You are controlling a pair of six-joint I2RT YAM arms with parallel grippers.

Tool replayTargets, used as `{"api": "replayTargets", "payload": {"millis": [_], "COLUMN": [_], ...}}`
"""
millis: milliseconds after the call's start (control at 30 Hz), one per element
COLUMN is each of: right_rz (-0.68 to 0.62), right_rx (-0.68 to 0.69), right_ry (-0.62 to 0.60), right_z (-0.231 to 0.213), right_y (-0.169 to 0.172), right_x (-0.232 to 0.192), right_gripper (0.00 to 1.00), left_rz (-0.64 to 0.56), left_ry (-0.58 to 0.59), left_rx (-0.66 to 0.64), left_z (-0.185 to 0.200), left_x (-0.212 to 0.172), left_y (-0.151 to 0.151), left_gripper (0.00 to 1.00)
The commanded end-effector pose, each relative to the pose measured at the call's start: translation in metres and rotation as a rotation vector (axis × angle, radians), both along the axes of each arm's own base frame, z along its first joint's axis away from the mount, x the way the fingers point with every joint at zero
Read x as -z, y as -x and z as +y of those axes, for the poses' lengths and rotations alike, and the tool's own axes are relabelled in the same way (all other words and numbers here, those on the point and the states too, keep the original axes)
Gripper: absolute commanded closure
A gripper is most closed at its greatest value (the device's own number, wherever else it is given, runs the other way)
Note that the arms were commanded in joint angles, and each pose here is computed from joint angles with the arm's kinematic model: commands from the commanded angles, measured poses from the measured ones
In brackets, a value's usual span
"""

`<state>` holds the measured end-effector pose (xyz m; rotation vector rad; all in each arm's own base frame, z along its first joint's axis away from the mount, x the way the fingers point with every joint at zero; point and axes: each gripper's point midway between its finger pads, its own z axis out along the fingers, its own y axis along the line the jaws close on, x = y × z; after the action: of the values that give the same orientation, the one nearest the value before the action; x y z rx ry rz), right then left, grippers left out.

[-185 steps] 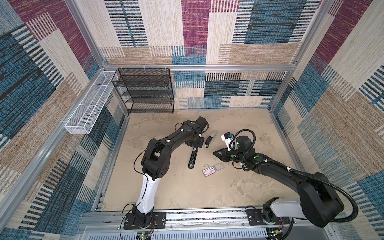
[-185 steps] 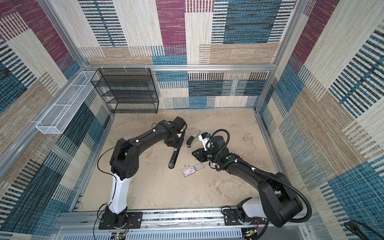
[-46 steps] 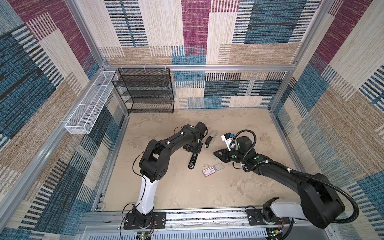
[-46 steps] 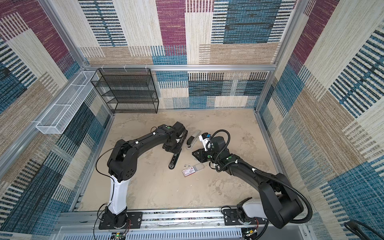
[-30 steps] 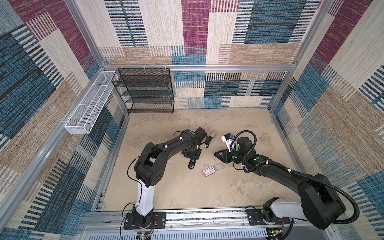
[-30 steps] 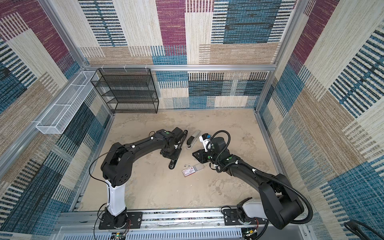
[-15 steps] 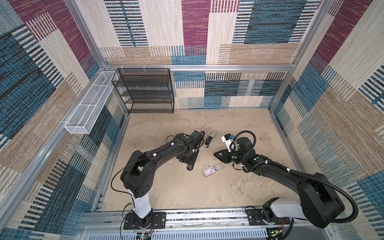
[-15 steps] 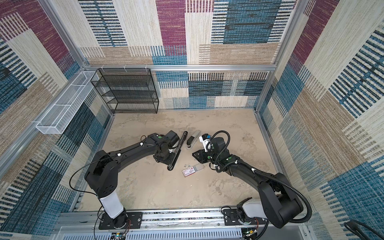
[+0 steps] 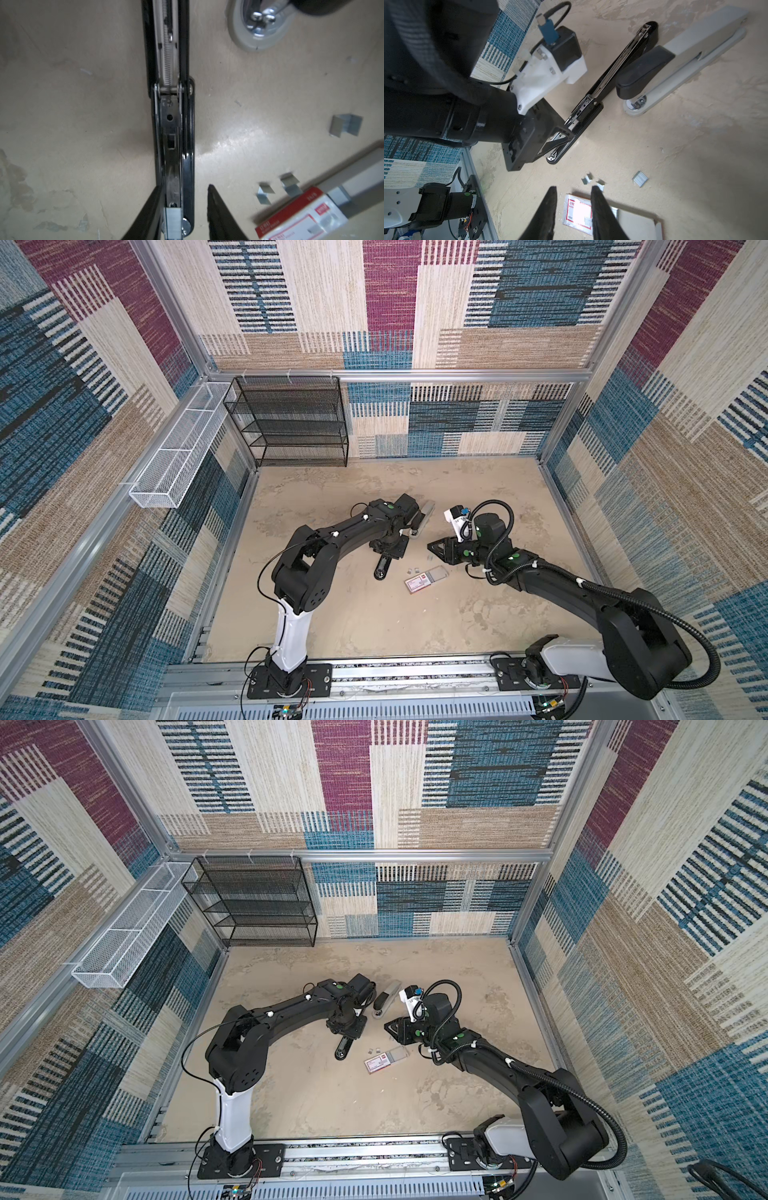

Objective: Load the staples into the stapler

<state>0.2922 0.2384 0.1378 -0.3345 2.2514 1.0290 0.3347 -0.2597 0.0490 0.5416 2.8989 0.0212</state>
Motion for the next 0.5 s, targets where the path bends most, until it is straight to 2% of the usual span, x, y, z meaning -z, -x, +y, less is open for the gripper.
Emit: {"api": "replayTargets", "payload": {"millis": [0,233,467], "right_rz": [-0.013,-0.007,-0.008], "right_rx": [0.009,-0.006,-0.021], "right_ry": [-0.014,-0.016,-0.031], "right_z": [0.001,0.006,0.012], "right_y": [-0.004,-0.009,-0.014], "right_x": [-0.004,-0.001,-0.005], "right_gripper": [0.68,0.68,0.68], "left_rz": [-0.028,-0.034,0.005], "left_ry": [-0.047,-0.122,-0.168], "left_rx": [-0.009,-0.023,-0.074], "left_z": [0.004,0.031,0.07], "left_x": [0.005,0.007,0.015], "left_y": [-0.01,-0.011,0.001], "left_gripper": [0.63,0.71,0.79]}}
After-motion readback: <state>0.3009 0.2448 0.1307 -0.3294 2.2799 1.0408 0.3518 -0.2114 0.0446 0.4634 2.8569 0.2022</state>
